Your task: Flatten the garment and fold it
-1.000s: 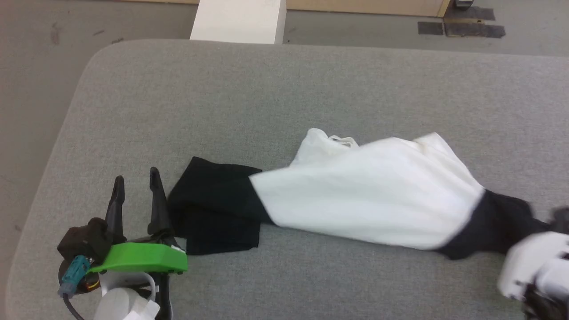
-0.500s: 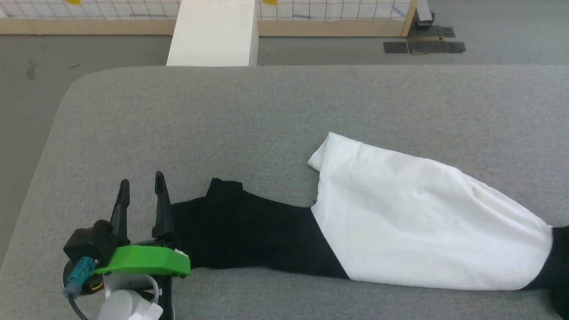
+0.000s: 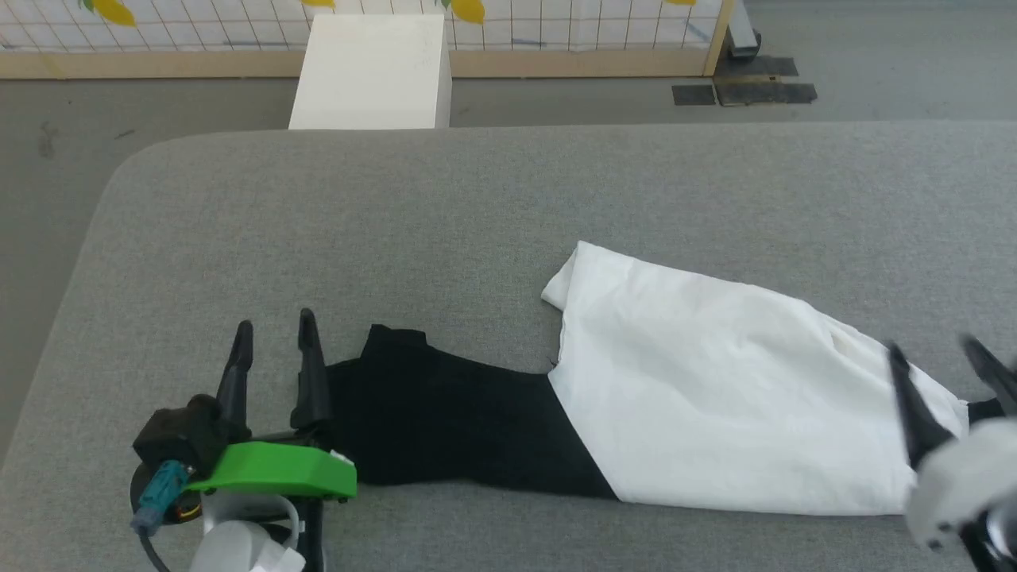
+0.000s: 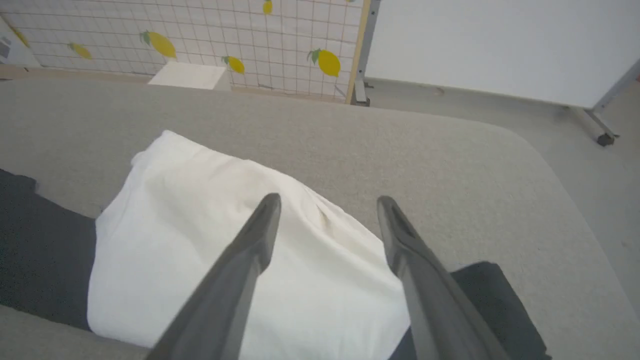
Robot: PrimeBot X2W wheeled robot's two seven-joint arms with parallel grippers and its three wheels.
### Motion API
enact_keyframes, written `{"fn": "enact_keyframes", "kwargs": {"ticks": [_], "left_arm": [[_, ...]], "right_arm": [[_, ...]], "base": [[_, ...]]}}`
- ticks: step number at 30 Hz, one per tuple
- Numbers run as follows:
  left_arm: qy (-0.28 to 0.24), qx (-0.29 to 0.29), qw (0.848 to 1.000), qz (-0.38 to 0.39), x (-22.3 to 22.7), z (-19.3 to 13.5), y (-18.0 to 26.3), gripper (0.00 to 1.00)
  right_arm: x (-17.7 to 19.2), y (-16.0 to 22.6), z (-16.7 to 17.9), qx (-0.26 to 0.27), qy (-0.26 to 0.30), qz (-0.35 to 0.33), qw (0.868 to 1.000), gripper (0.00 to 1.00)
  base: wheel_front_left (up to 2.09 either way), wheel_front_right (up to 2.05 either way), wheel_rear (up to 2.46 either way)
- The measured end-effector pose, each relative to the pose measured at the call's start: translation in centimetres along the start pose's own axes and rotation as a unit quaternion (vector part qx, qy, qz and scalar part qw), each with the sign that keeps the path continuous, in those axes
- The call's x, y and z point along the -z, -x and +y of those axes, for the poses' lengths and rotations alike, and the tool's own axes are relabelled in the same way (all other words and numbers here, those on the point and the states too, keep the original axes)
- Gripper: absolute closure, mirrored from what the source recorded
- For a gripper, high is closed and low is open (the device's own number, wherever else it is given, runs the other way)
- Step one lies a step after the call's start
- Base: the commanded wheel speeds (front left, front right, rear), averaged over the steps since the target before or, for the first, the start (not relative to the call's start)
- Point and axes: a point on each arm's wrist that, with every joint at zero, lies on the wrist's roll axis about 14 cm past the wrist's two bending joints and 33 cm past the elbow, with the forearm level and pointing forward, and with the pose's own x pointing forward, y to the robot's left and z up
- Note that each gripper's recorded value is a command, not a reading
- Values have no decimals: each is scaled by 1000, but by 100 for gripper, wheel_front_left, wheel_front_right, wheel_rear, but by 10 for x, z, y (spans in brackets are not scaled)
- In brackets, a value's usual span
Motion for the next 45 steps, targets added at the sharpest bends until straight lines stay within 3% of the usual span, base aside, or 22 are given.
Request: {"fn": "enact_keyframes", "kwargs": {"ticks": [4,9,17,19,21,22,25,27,30,37,41,45], "left_arm": [[4,18,1000,6,6,-11,-4,0],[7,34,999,3,7,-20,-16,0],[6,31,999,17,18,-15,-24,0],[7,25,999,22,21,-11,-24,0],[5,20,999,25,23,-7,-24,0],[4,17,999,26,24,-6,-24,0],[4,12,999,30,27,-1,-24,0],[2,8,999,33,29,1,-25,0],[1,5,999,35,31,4,-27,0],[0,8,999,36,35,4,-36,0],[-1,8,999,37,38,5,-40,0],[0,-1,999,44,44,11,-41,0]], "right_arm": [[-10,-33,34,-70,56,-25,996,0],[28,-82,53,-121,118,50,984,0],[75,-135,73,-171,194,195,946,0],[93,-139,76,-183,211,248,928,4],[107,-139,81,-196,218,295,910,74],[108,-141,84,-203,226,310,901,99],[103,-148,92,-223,239,322,889,100],[93,-158,99,-230,236,303,894,100],[66,-183,104,-225,224,251,915,100],[5,-243,100,-174,205,147,952,100],[-10,-268,103,-155,200,113,961,100],[1,-283,118,-162,194,106,962,100]], "base": [[0,0,0],[0,0,0],[0,0,0],[0,0,0],[0,0,0],[0,0,0],[0,0,0],[0,0,0],[0,0,0],[0,0,0],[0,0,0],[0,0,0]]}}
